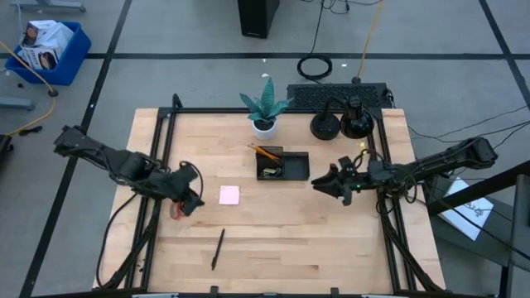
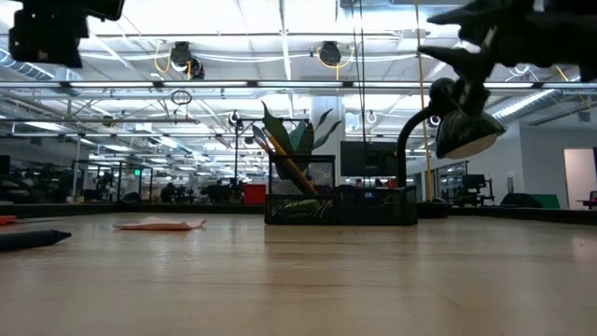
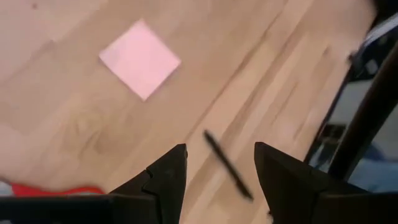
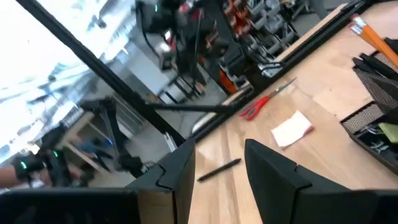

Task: Pick and place office supplies into organizer
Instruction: Put the red scissors into the black desk organizer

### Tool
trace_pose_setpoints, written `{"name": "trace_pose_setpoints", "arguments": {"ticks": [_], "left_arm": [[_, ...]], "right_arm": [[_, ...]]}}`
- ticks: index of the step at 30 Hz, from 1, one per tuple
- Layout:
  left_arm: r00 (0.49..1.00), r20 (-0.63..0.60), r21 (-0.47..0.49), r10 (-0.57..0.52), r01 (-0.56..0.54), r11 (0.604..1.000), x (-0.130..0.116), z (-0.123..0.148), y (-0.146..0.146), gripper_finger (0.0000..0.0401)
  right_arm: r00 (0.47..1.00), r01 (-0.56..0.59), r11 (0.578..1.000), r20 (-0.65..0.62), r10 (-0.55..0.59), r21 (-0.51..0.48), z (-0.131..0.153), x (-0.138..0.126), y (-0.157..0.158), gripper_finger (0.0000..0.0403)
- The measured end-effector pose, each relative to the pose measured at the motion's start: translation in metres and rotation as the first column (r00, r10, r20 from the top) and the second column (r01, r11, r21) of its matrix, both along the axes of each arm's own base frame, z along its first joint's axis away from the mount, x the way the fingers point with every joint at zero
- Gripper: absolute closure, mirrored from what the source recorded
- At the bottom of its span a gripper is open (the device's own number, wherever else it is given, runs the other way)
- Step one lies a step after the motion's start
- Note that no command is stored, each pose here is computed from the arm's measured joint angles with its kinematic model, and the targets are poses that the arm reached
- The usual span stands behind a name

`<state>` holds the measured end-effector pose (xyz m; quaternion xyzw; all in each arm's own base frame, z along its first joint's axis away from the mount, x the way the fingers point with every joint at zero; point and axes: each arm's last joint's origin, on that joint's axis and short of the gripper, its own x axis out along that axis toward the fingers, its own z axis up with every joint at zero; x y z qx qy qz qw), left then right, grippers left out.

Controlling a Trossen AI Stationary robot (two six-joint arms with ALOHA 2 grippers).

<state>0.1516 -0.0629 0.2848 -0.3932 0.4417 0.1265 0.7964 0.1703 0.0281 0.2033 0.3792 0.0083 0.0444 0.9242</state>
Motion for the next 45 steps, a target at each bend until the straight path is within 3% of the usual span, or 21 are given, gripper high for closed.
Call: {"name": "trace_pose_setpoints", "arguments": {"ticks": [7, 11, 13, 15, 18, 21, 23, 25, 27, 29, 38, 45], "left_arm": [[0.978, -0.144, 0.069, -0.151, 0.162, 0.984, 0.006, -0.018, -0.019, 0.0210], [0.906, -0.408, 0.099, -0.111, 0.165, 0.981, -0.010, -0.035, -0.027, 0.0210], [0.838, -0.545, 0.157, -0.002, 0.105, 0.982, -0.022, -0.041, -0.028, 0.0210], [0.791, -0.608, 0.181, 0.074, 0.048, 0.982, -0.028, -0.043, -0.029, 0.0210], [0.792, -0.601, 0.156, 0.110, -0.019, 0.988, -0.028, -0.046, -0.034, 0.0210], [0.830, -0.555, 0.092, 0.056, -0.006, 0.996, -0.022, -0.058, -0.039, 0.0210], [0.829, -0.559, 0.020, 0.035, -0.029, 0.999, -0.020, -0.067, -0.042, 0.0210], [0.779, -0.621, -0.025, 0.087, -0.130, 0.991, -0.022, -0.074, -0.042, 0.0210], [0.717, -0.675, -0.004, 0.171, -0.235, 0.972, -0.026, -0.082, -0.040, 0.0210], [0.693, -0.691, 0.004, 0.204, -0.278, 0.961, -0.029, -0.089, -0.039, 0.0210], [0.787, -0.599, 0.052, 0.149, -0.148, 0.988, -0.032, -0.110, -0.038, 0.0210], [0.795, -0.594, 0.072, 0.124, -0.101, 0.992, -0.035, -0.116, -0.037, 0.0210]], "right_arm": [[0.999, -0.013, 0.999, 0.051, 0.012, 0.031, -0.010, -0.010, 0.002, 0.0273], [0.997, 0.002, 0.999, 0.074, -0.005, 0.040, -0.007, -0.010, 0.002, 0.0273], [0.997, 0.025, 0.999, 0.073, -0.028, 0.042, -0.007, -0.010, 0.001, 0.0273], [0.996, 0.040, 0.998, 0.075, -0.043, 0.044, -0.007, -0.010, 0.001, 0.0273], [0.996, 0.039, 0.998, 0.081, -0.044, 0.054, -0.006, -0.010, 0.001, 0.0273], [0.996, 0.040, 0.996, 0.078, -0.046, 0.076, -0.006, -0.010, 0.000, 0.0273], [0.995, 0.052, 0.993, 0.075, -0.059, 0.102, -0.006, -0.010, 0.000, 0.0273], [0.995, 0.053, 0.989, 0.072, -0.064, 0.141, -0.006, -0.010, 0.000, 0.0273], [0.996, 0.050, 0.983, 0.068, -0.063, 0.177, -0.006, -0.010, 0.000, 0.0273], [0.995, 0.055, 0.977, 0.065, -0.070, 0.207, -0.006, -0.010, 0.000, 0.0273], [0.984, 0.138, 0.937, 0.060, -0.166, 0.321, -0.006, -0.010, -0.003, 0.0273], [0.982, 0.122, 0.928, 0.094, -0.165, 0.352, -0.002, -0.010, -0.003, 0.0273]]}}
